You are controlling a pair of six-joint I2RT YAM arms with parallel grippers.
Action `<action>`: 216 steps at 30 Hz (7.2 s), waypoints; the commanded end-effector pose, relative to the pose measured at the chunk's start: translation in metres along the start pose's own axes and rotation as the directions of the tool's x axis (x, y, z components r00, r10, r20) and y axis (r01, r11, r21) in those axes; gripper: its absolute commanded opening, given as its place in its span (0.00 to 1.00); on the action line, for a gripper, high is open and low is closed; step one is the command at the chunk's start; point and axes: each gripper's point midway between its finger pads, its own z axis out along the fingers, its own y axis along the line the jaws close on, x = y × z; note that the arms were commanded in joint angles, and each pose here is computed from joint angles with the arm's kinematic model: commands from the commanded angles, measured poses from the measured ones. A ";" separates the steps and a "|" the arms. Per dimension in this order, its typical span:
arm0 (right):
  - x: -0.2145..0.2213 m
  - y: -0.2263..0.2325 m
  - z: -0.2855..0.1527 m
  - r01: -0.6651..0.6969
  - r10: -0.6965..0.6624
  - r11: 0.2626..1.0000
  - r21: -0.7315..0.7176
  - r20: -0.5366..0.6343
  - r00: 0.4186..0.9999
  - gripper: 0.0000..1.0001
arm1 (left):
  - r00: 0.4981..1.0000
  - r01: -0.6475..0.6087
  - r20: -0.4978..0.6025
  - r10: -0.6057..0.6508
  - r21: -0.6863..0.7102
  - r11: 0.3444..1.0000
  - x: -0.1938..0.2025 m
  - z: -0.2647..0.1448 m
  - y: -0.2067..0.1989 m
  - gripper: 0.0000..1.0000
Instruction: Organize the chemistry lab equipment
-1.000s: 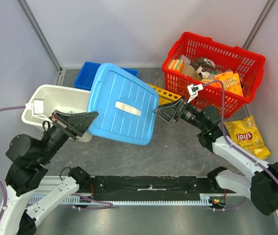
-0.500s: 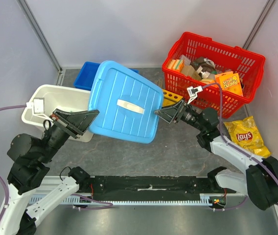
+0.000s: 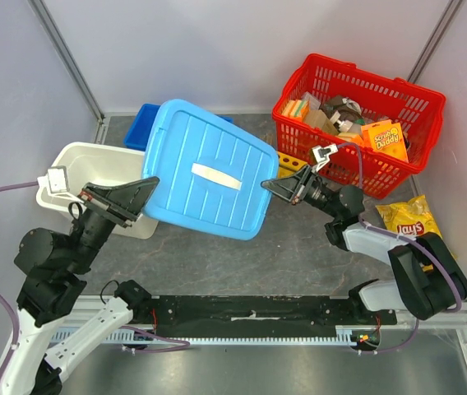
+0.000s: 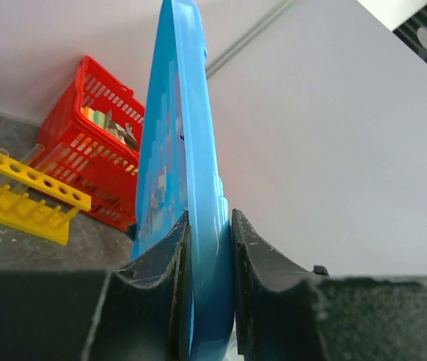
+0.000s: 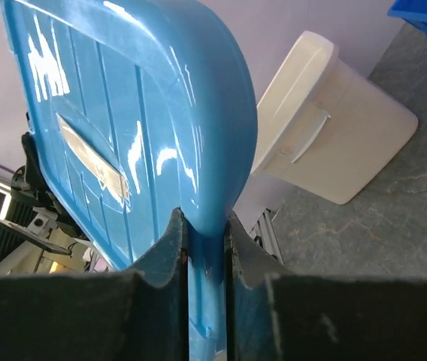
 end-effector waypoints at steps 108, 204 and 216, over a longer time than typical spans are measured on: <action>0.091 -0.093 0.306 -0.212 0.192 0.916 0.339 0.091 0.977 0.29 | 0.970 -0.072 -0.065 0.236 -0.997 0.022 -0.112 -0.036 0.386 0.52; 0.141 -0.104 0.280 -0.032 0.031 0.863 0.503 0.011 0.999 0.75 | 0.995 -0.096 -0.099 -0.007 -0.981 0.167 -0.010 -0.058 0.415 0.48; 0.131 -0.112 0.270 0.182 -0.170 0.729 0.660 -0.083 0.982 0.51 | 0.995 -0.093 -0.097 -0.009 -0.977 0.190 -0.007 -0.057 0.413 0.48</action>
